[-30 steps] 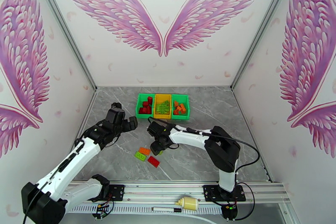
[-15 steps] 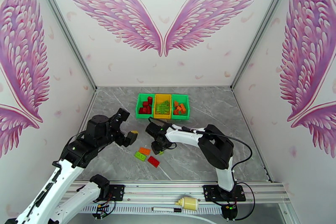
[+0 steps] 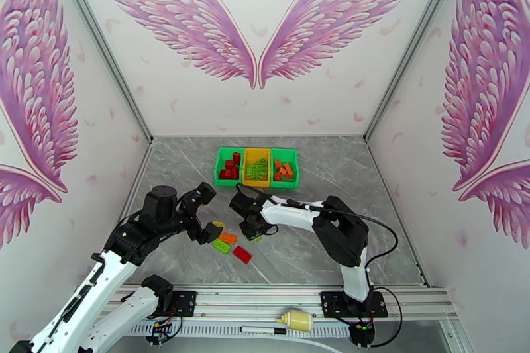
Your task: Sort the legos into containers by color
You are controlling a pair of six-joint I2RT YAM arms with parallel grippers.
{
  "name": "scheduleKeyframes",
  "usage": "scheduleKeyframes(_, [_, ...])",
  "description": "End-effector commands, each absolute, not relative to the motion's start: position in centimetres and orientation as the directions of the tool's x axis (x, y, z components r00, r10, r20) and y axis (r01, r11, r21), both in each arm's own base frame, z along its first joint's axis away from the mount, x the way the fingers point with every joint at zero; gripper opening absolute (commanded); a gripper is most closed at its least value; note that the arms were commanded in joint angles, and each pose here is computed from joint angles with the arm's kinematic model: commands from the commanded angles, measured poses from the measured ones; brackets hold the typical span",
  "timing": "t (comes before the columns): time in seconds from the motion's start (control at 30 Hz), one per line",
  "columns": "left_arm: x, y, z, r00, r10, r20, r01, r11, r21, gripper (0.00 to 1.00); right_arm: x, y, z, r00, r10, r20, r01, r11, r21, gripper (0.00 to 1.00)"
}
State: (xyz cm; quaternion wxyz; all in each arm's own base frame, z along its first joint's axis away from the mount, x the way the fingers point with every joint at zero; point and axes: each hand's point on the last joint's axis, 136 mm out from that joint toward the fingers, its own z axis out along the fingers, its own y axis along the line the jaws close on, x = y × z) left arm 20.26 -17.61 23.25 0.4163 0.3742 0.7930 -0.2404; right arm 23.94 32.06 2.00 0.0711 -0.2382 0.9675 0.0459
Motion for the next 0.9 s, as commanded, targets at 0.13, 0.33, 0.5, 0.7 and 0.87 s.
scheduleKeyframes(0.13, [20.2, -18.6, 23.2, -0.335, 0.365, -0.869, 0.819, 0.569, -0.077, 0.99, 27.1, 32.6, 7.2, -0.893, -0.33, -0.307, -0.375, 0.922, 0.1, 0.2])
scheduleKeyframes(0.33, [20.8, -19.3, 22.9, -0.332, 0.326, -0.885, 0.808, 0.583, -0.088, 0.99, 31.2, 32.9, 11.2, -0.875, -0.233, -0.424, -0.319, 0.937, 0.143, 0.2])
scheduleKeyframes(0.5, [21.3, -19.7, 22.0, -0.326, 0.316, -0.891, 0.798, 0.597, -0.081, 0.99, 35.8, 32.6, 14.2, -0.841, -0.15, -0.52, -0.272, 0.948, 0.166, 0.2])
scheduleKeyframes(0.7, [21.9, -20.1, 21.2, -0.334, 0.305, -0.892, 0.79, 0.606, -0.089, 0.99, 41.8, 30.9, 15.8, -0.802, -0.08, -0.592, -0.213, 0.964, 0.158, 0.2])
scheduleKeyframes(0.87, [22.2, -20.4, 21.1, -0.343, 0.287, -0.894, 0.788, 0.607, -0.107, 0.99, 46.2, 29.6, 15.9, -0.766, -0.045, -0.641, -0.187, 0.97, 0.156, 0.19])
